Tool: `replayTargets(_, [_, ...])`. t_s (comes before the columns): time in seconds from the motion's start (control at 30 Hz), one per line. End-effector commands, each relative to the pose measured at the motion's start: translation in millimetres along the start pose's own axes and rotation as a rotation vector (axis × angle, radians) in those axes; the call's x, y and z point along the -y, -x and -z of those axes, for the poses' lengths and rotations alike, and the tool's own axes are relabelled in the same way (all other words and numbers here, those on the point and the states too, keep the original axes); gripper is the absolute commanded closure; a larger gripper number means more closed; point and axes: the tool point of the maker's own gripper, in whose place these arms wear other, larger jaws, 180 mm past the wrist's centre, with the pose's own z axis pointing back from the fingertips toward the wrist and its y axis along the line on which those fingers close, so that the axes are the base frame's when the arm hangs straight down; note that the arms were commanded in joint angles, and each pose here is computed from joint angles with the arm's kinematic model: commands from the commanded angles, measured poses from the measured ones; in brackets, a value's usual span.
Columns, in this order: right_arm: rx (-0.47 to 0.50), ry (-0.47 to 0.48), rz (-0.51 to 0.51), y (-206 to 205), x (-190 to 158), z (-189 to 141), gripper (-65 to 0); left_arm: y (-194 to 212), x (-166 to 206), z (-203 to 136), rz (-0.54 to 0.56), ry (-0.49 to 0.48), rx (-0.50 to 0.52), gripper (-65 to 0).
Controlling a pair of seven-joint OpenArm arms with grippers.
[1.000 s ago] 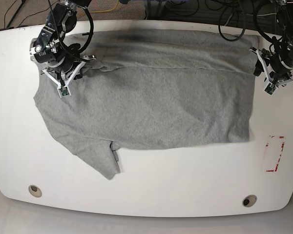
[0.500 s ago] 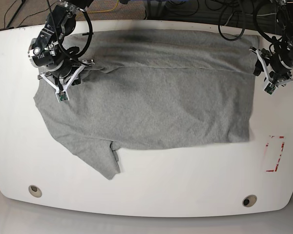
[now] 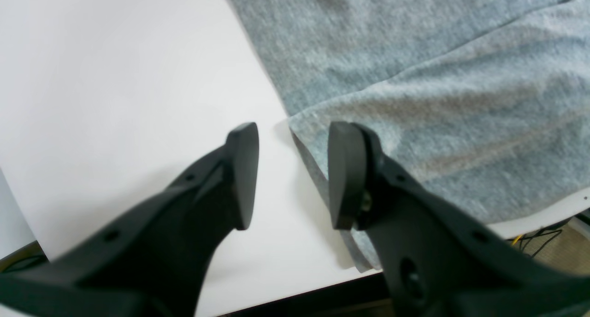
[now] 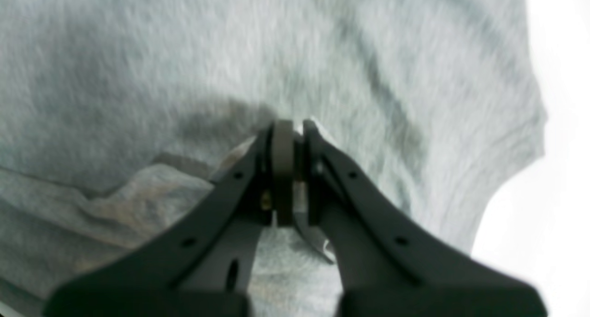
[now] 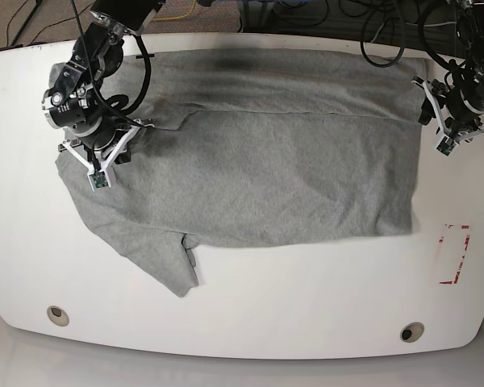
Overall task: Layout the t-shirt on the table in an organized manner, then fold the t-shirt properly
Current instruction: 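Slide the right gripper along the shirt side toward the hem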
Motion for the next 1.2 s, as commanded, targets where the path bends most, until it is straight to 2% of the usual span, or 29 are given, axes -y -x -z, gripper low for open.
replayTargets(0.0, [0.057,0.013,-0.009,-18,4,-5,-2.7,-6,-6,-5,0.016,-0.019,0.016,-23.6])
replayTargets(0.47, [0.112,0.018,-0.014,-42,7,-5,-2.7,-6,-6,-4,0.015,-0.018,0.017,-23.6])
replayTargets(0.93, [0.099,-0.006,0.005,-43,6,5,-3.5,-5,-6,-4,0.015,-0.017,0.015,-23.6])
replayTargets(1.03, [0.110,-0.005,0.004,-48,7,5,-8.6,-4,-5,-4,0.014,-0.016,0.013,-23.6])
replayTargets(1.13, [0.113,-0.004,0.003,-50,7,5,-19.2,-1,-3,-4,0.014,-0.011,0.005,-23.6])
replayTargets(1.17, [0.112,-0.003,0.003,-49,7,5,-25.2,-1,-3,-4,0.014,-0.011,0.005,-23.6])
